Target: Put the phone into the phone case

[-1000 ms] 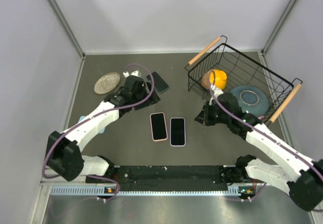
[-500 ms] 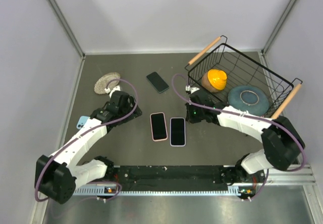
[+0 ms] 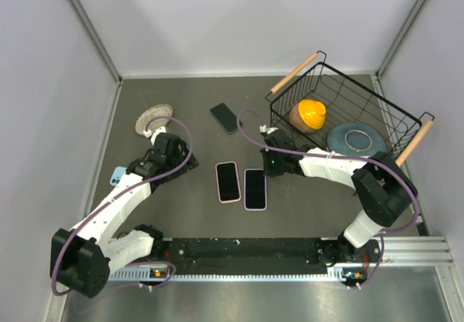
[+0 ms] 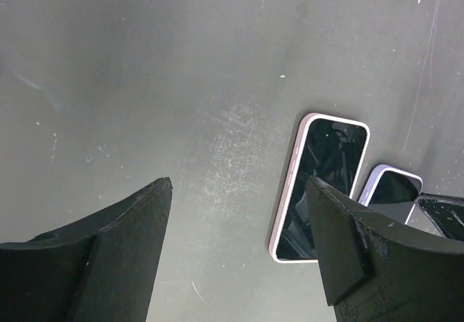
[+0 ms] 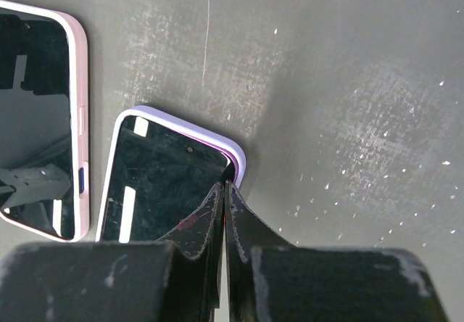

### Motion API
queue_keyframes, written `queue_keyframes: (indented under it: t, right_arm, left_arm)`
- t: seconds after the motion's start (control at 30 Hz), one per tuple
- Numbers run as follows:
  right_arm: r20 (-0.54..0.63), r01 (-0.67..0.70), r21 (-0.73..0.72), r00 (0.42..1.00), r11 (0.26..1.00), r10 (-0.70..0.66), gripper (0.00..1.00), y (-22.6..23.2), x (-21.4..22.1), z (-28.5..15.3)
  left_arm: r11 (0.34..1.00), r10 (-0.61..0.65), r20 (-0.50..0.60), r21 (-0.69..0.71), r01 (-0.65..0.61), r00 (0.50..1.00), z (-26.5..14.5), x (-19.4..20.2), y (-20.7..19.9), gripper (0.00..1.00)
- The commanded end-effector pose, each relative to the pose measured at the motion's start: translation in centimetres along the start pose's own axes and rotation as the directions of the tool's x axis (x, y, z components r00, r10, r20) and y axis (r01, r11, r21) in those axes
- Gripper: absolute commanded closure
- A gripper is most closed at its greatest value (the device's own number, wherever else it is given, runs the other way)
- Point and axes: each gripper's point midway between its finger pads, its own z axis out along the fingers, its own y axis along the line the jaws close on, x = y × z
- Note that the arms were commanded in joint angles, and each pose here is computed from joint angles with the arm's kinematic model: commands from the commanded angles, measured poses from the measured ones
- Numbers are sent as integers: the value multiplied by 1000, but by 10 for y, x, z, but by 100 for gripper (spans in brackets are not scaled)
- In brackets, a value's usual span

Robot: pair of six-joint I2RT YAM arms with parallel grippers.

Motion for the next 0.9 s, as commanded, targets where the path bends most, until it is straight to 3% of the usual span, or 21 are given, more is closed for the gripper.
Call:
queue_keyframes:
  t: [0.0, 0.33, 0.47, 0.6, 0.67, 0.77, 0.8, 0.87]
  right_arm:
    - [16, 3, -5, 1000, 1000, -3, 100, 3, 1, 9]
    - [-37, 7, 99, 999, 995, -3, 100, -25, 33, 17]
    - [-57, 14, 103, 998, 995, -8, 100, -27, 42, 19]
    - [2, 14, 8, 1000, 1000, -14, 100, -5, 22, 0]
    - [42, 7, -25, 999, 1000, -6, 93, 4, 8, -14]
    - [144, 8, -77, 990, 997, 3, 77, 18, -20, -51]
    - [162, 13, -78, 987, 997, 0, 66, 18, -24, -61]
    - [255, 26, -119, 967, 993, 5, 58, 26, -43, -92]
  left_arm:
    - [1000, -24, 30, 15, 24, 999, -3, -9, -2, 20]
    - [999, -32, -1, -29, 32, 999, 9, -12, 1, 20]
    - [999, -31, 37, 18, 31, 999, 15, -35, -23, 18]
    - [1000, -24, -1, 18, 24, 1000, 38, -50, -49, 14]
    - [999, -15, -32, 30, 16, 999, 50, -60, -68, 13]
    - [998, -4, -67, 58, 8, 998, 68, -70, -93, 12]
    - [998, -3, -68, 59, 7, 998, 72, -74, -98, 12]
    - [999, -1, -60, 47, 4, 998, 86, -85, -108, 12]
